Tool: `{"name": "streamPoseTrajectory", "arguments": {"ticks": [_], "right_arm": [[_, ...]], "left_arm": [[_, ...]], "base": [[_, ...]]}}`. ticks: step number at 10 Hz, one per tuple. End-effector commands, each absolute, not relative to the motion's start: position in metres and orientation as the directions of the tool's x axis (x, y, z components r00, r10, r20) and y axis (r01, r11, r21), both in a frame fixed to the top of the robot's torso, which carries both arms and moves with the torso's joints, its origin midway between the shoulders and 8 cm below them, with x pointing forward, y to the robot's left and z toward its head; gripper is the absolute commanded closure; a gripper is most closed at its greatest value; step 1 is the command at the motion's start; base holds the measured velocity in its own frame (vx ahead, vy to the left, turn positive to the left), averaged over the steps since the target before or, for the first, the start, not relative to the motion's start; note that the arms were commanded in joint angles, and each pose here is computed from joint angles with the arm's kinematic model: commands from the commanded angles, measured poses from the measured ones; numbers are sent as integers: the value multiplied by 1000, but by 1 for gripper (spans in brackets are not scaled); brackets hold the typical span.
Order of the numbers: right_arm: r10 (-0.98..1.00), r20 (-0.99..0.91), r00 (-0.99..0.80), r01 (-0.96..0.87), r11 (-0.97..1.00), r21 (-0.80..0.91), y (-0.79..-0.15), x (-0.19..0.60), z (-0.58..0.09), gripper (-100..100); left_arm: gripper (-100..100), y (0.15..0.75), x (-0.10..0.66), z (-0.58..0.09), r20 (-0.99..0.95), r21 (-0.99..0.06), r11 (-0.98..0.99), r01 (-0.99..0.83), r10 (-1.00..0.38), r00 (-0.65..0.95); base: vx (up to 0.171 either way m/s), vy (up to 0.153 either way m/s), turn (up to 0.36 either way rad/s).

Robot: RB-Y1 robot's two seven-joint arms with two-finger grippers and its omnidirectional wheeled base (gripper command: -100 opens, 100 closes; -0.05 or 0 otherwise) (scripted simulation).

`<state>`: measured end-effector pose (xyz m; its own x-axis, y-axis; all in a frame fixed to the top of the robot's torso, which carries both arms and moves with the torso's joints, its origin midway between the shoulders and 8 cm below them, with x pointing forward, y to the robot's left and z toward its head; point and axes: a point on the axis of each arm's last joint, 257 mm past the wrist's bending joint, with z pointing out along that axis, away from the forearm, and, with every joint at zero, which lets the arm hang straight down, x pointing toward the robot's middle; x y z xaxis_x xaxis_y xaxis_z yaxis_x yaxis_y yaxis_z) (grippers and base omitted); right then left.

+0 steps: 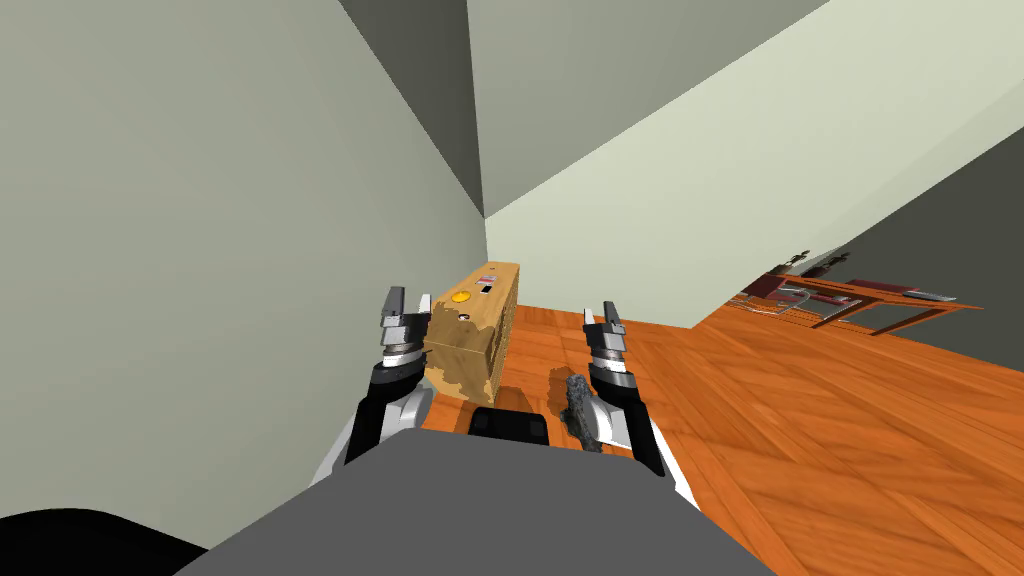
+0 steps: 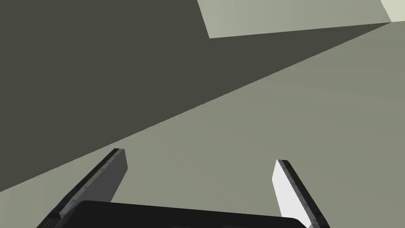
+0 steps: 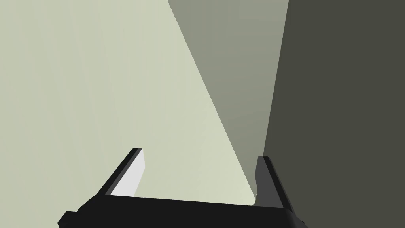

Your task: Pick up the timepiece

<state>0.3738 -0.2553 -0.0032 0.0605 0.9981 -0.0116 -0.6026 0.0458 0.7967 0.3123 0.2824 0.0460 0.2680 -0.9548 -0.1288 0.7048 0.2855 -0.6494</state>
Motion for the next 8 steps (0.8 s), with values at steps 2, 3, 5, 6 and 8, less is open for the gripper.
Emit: {"name": "streamPoseTrajectory", "arguments": {"ticks": [2, 3, 5, 6, 8], "right_arm": [[998, -12, 60, -603, 46, 797, -255, 374, -3, 0], [998, -12, 60, -603, 46, 797, -255, 374, -3, 0], [998, -12, 60, -603, 46, 797, -255, 374, -3, 0], [998, -12, 60, -603, 46, 797, -255, 374, -3, 0], [998, -12, 60, -603, 46, 797, -255, 374, -3, 0]], "left_arm": [[-100, 285, 319, 41, -175, -665, 301, 684, -953, 249], [-100, 288, 323, 38, -195, -676, 309, 669, -950, 242], [-100, 299, 332, 31, -232, -705, 329, 628, -944, 233], [-100, 306, 336, 29, -248, -716, 339, 611, -941, 232], [-100, 316, 343, 23, -262, -739, 349, 576, -937, 231]], "base": [[-10, -26, -9], [-20, -49, -6], [-17, -56, -11], [-37, -75, -19], [-16, -48, -7]]}}
